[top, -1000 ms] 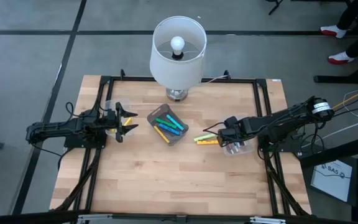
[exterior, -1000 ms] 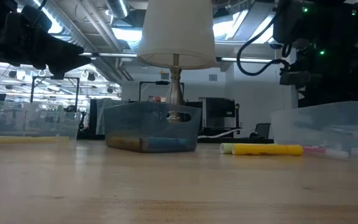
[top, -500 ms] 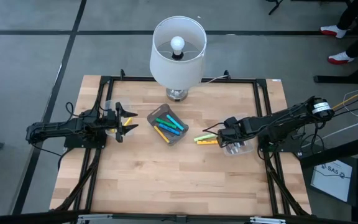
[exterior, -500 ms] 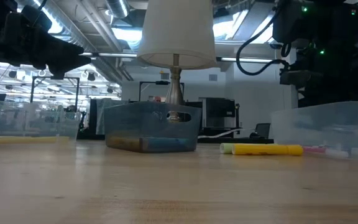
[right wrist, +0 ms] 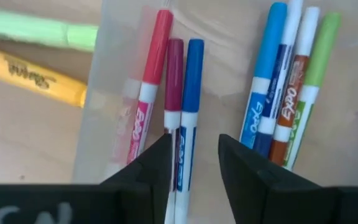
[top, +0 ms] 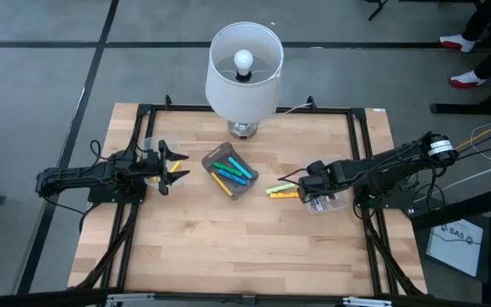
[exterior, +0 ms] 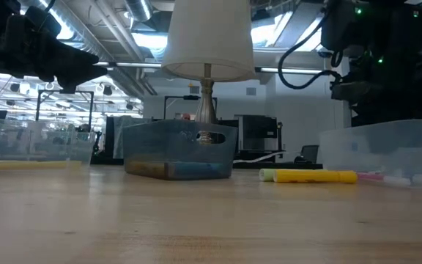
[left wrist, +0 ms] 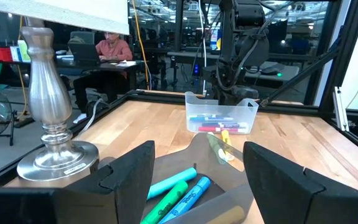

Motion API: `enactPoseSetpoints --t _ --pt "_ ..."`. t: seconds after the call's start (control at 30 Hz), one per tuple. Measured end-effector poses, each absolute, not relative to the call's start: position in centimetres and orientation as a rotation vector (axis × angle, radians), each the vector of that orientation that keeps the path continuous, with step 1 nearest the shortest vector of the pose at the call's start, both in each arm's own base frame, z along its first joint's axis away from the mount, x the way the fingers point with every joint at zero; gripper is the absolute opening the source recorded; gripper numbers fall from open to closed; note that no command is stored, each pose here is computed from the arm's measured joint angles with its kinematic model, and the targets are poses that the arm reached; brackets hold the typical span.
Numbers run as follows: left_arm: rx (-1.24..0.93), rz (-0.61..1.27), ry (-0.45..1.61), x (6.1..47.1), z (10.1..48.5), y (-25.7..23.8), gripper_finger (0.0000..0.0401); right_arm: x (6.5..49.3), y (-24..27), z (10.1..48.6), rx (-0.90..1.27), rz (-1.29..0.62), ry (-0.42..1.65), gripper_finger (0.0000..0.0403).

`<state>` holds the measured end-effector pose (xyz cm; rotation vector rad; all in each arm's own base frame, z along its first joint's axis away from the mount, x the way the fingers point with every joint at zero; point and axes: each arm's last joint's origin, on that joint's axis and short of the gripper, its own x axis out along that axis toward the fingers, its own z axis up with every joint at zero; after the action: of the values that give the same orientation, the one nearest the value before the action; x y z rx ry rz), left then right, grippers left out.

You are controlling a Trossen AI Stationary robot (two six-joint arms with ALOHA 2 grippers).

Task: Pick & Place Markers
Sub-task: Put the yellow marker into the black bin

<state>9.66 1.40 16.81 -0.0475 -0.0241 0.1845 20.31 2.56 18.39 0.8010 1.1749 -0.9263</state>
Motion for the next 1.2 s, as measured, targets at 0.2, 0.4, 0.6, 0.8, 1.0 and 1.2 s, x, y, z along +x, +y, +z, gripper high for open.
enactPoseSetpoints --t 0.2,0.4,0.6,0.8,1.0,1.2 --pt "-0.047 0.184 -0.024 9.7 16.8 1.4 0.024 21.1 2.7 19.9 0.769 -0.858 1.17 0.012" --pt "-0.047 0.184 -0.024 9.7 16.8 1.4 0.0241 22.1 2.7 23.0 0.732 -0.869 1.101 0.0111" --pt "-0.047 0.184 -0.024 9.7 16.8 1.4 0.024 23.6 2.8 25.1 0.736 -0.777 0.985 0.011" --pt "-0.047 0.184 -0.024 9.7 16.8 1.4 0.0239 25.4 3.1 26.1 0.728 -0.623 0.842 0.011" --pt "-0.047 0.184 -0.024 9.7 16.8 1.4 0.0239 27.8 3.5 25.6 0.603 -0.472 0.785 0.011" --pt "-0.047 0.184 -0.024 9.7 16.8 1.4 0.0239 30.5 4.4 24.0 0.347 -0.165 0.812 0.011"
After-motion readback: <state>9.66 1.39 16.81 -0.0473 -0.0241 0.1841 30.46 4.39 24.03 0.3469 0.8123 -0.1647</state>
